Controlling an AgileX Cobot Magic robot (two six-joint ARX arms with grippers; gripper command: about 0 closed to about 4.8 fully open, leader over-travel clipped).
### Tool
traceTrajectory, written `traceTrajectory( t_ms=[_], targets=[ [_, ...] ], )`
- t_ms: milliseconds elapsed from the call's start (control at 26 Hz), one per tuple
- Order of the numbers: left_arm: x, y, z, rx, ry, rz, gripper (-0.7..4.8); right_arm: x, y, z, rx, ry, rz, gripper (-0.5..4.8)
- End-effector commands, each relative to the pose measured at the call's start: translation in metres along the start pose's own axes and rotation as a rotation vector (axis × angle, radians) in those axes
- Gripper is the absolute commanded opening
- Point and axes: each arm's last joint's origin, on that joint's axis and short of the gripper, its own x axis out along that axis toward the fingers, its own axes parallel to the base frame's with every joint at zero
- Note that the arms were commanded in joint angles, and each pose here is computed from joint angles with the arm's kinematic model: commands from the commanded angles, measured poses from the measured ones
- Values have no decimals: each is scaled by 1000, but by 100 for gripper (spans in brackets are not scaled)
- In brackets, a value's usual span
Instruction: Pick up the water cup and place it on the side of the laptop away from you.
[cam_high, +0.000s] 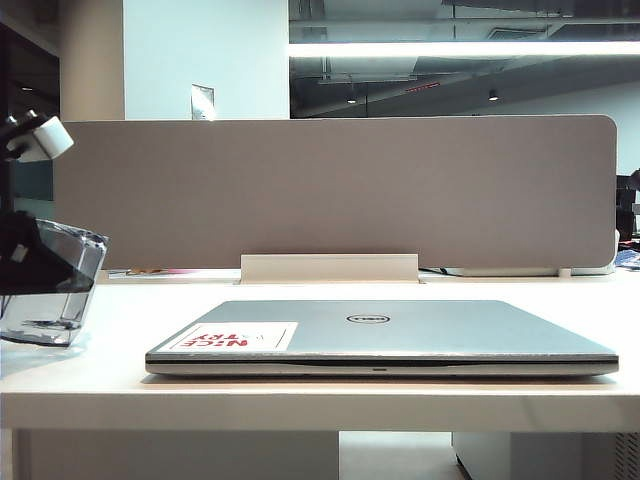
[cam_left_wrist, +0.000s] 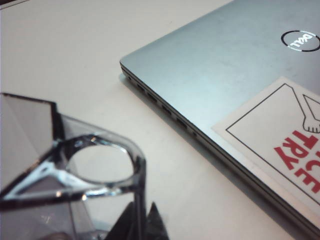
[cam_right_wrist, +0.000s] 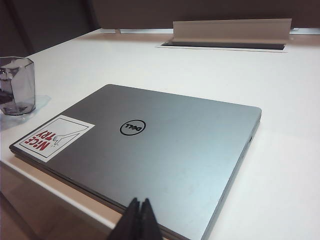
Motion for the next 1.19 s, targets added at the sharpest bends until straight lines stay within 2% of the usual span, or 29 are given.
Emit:
traceTrajectory(
  t_ms=[39,308,539,578,732,924,1194],
  targets=[
    [0,-1,0,-2,-5,-5,-6,0,0,-1,-2,-3,2,-8],
    [0,0,3,-2,-29,-2,-6,0,0,-1,-2,-3,-1,-8],
    [1,0,21,-56,-184,-9,-6,0,0,-1,-2,-3,-1,-8],
    [3,-1,29,-64,-222,-1,-6,0,0,-1,-2,-3,-1,-8],
    [15,-6,52,-75,-249,29,-6,0,0,-1,-2,-3,-1,-8],
    [47,-12,102,-34,-300,23,-6,0,0,-1,-2,-3,-1,-8],
    [94,-2,141,-122,-338,-21,-6,0,0,-1,-1,-3,-9,-8]
  ],
)
